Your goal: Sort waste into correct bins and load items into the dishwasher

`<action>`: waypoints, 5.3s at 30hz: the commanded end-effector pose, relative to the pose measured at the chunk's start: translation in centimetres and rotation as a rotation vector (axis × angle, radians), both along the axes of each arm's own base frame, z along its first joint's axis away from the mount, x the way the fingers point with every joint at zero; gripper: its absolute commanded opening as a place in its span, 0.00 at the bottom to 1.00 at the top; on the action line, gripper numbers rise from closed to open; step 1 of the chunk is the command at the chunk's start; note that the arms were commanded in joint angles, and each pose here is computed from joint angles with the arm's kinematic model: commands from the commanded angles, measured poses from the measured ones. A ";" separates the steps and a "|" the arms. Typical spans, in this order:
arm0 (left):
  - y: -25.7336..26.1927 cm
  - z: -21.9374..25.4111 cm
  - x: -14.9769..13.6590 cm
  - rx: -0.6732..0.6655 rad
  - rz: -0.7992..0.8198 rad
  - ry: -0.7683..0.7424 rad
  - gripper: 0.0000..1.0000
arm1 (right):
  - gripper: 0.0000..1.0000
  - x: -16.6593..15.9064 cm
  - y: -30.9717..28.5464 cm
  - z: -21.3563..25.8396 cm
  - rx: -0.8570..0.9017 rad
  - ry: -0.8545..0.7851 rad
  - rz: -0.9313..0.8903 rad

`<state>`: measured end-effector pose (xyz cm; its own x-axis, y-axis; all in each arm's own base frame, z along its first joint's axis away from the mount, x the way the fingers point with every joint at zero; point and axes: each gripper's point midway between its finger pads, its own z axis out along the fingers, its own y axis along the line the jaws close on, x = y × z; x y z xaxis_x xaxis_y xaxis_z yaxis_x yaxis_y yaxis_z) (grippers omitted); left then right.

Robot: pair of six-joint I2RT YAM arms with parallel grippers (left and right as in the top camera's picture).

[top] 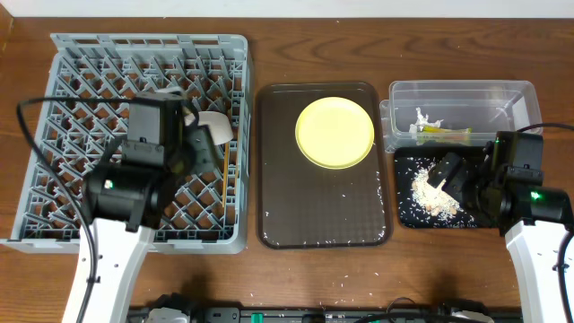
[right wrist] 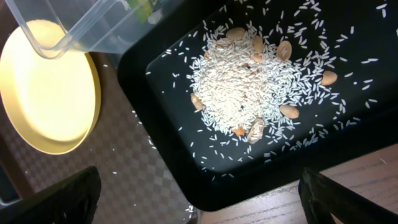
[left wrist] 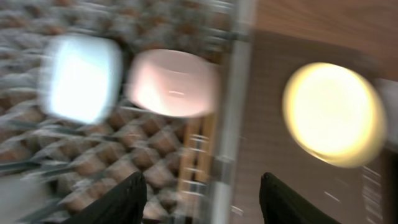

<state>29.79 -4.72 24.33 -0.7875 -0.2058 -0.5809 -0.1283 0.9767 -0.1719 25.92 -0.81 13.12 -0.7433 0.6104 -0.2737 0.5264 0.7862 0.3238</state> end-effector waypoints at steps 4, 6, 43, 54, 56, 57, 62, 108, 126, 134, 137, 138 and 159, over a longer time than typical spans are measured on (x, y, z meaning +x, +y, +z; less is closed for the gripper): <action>-12.2 -1.0 -0.1 -0.175 -0.370 0.029 0.59 | 0.99 0.1 -0.2 0.2 -0.002 -0.006 0.006; -14.0 -3.3 1.8 -0.136 -0.371 0.048 0.59 | 0.99 0.1 -0.2 0.2 0.001 -0.006 0.007; 6.3 0.6 6.7 0.444 0.260 -0.146 0.07 | 0.99 -0.1 0.0 0.1 0.011 0.001 0.011; 8.5 0.4 12.4 0.630 0.353 -0.246 0.07 | 0.99 -0.1 0.0 0.0 0.011 0.003 0.011; 8.1 -1.0 13.7 0.636 0.344 -0.241 0.07 | 0.99 -0.1 0.0 0.0 0.011 0.003 0.011; 7.8 -1.6 14.2 0.639 0.343 -0.241 0.07 | 0.99 -0.1 0.0 0.0 0.012 0.003 0.011; 6.0 -2.6 15.2 0.638 0.307 -0.253 0.07 | 0.99 -0.1 0.0 0.0 0.012 0.003 0.011; 1.9 10.1 -8.2 0.053 -0.001 -0.412 0.93 | 0.99 -3.5 5.8 15.1 -0.086 -0.667 0.442; 1.9 10.1 -8.2 0.053 -0.001 -0.412 0.94 | 0.99 -3.8 5.9 4.6 -0.328 -1.041 0.529; 1.9 10.1 -8.2 0.053 -0.001 -0.412 0.94 | 0.99 -2.1 5.9 3.3 -0.370 -1.170 0.513; 1.9 10.1 -8.2 0.053 -0.001 -0.412 0.94 | 0.99 -2.0 5.9 3.2 -0.371 -1.175 0.512; 1.9 10.1 -8.2 0.053 -0.001 -0.412 0.94 | 0.99 -2.0 5.9 3.3 -0.372 -1.176 0.512; 4.7 7.7 -8.0 0.105 0.117 -0.386 0.95 | 0.99 -2.0 5.9 3.3 -0.372 -1.176 0.512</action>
<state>21.39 -1.91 33.43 -0.5086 -0.1660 -0.8448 -0.0982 0.9860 -0.1347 23.94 4.71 16.46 -0.0768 0.0948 -0.9925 -0.2823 0.9527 0.1128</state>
